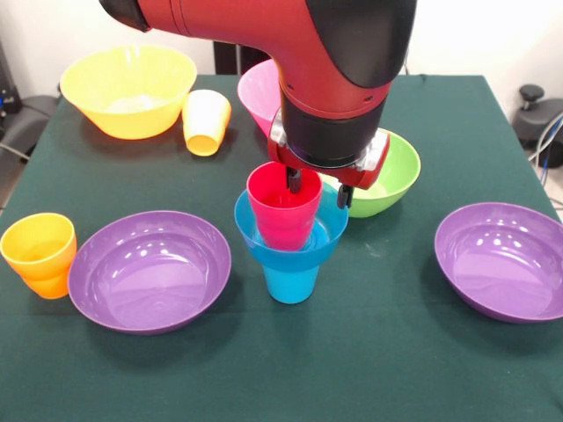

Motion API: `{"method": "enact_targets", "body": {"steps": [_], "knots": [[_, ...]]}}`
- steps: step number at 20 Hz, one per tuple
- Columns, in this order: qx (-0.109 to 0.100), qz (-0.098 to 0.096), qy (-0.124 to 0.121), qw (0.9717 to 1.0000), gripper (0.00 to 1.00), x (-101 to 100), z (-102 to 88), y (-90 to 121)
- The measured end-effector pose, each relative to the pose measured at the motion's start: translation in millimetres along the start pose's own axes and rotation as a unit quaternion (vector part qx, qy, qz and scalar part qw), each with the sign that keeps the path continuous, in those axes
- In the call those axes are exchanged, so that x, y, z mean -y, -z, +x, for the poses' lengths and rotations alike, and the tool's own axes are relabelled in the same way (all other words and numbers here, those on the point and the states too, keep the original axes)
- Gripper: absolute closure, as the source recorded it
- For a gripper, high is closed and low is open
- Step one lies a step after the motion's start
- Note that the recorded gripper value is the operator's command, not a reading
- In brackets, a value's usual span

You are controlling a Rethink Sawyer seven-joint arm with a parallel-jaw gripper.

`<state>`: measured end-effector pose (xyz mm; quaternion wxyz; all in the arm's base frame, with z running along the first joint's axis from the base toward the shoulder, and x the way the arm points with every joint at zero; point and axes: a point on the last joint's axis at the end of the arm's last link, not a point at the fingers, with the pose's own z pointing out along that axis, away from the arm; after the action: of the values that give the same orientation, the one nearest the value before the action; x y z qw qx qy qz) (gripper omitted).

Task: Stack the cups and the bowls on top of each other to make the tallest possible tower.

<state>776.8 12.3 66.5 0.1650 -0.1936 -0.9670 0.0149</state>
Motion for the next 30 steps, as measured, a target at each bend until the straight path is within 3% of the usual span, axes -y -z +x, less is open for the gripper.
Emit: {"method": "enact_targets", "body": {"steps": [16, 24, 30], "knots": [[-0.001, 0.000, 0.000, 1.0000, 0.00, -0.5, -1.1, -3.1], [0.016, -0.003, 0.003, 0.9999, 0.00, -4.7, -12.0, 7.6], [0.007, -0.001, 0.005, 1.0000, 0.00, -7.0, -13.9, 20.5]]}}
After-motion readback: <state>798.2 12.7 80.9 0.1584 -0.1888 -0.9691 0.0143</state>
